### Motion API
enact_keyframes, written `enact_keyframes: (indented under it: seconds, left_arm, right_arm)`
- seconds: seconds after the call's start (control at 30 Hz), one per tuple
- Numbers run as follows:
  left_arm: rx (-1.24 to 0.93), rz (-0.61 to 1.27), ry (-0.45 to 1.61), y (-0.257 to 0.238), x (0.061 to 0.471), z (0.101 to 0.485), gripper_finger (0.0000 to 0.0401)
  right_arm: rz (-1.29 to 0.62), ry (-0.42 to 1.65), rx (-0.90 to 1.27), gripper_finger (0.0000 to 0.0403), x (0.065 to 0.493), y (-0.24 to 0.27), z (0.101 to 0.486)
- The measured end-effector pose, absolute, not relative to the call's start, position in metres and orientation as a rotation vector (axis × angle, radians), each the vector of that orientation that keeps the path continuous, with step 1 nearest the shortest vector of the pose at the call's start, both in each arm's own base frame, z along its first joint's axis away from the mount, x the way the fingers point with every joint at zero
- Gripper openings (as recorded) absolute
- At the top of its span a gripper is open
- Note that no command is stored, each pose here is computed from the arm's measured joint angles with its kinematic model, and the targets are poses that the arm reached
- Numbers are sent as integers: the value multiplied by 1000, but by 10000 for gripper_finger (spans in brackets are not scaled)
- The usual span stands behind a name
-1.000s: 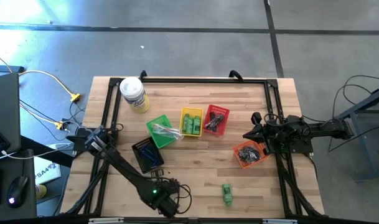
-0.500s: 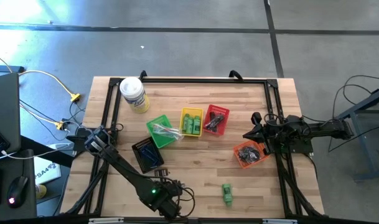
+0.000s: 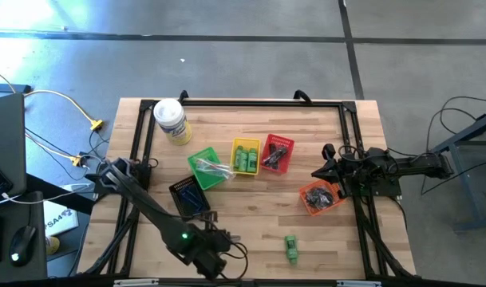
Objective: Pick & Place Travel size toiletries
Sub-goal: Put the black comb into the red bin
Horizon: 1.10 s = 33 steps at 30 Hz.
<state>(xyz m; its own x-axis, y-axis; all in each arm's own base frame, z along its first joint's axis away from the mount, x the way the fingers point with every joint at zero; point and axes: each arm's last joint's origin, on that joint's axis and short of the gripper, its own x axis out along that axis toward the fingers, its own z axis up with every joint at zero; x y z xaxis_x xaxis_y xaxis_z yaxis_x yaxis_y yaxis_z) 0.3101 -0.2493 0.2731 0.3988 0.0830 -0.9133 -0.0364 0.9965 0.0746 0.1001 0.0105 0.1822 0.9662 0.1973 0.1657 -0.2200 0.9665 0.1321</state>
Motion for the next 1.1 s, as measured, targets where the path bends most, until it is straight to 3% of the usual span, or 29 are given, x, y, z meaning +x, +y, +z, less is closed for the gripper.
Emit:
enact_keyframes:
  seconds: [0.37,0.7,0.9,1.1]
  left_arm:
    - [153,-27,968,-225,285,339,0]
    - [136,-22,844,-177,231,403,0]
    - [120,-10,798,-145,194,406,0]
    - [67,-27,700,-111,156,382,0]
  right_arm:
    - [219,-151,153,2,100,11,182]
    - [219,-151,154,2,100,11,182]
    - [219,-151,154,2,100,11,182]
    - [215,-151,154,2,100,11,182]
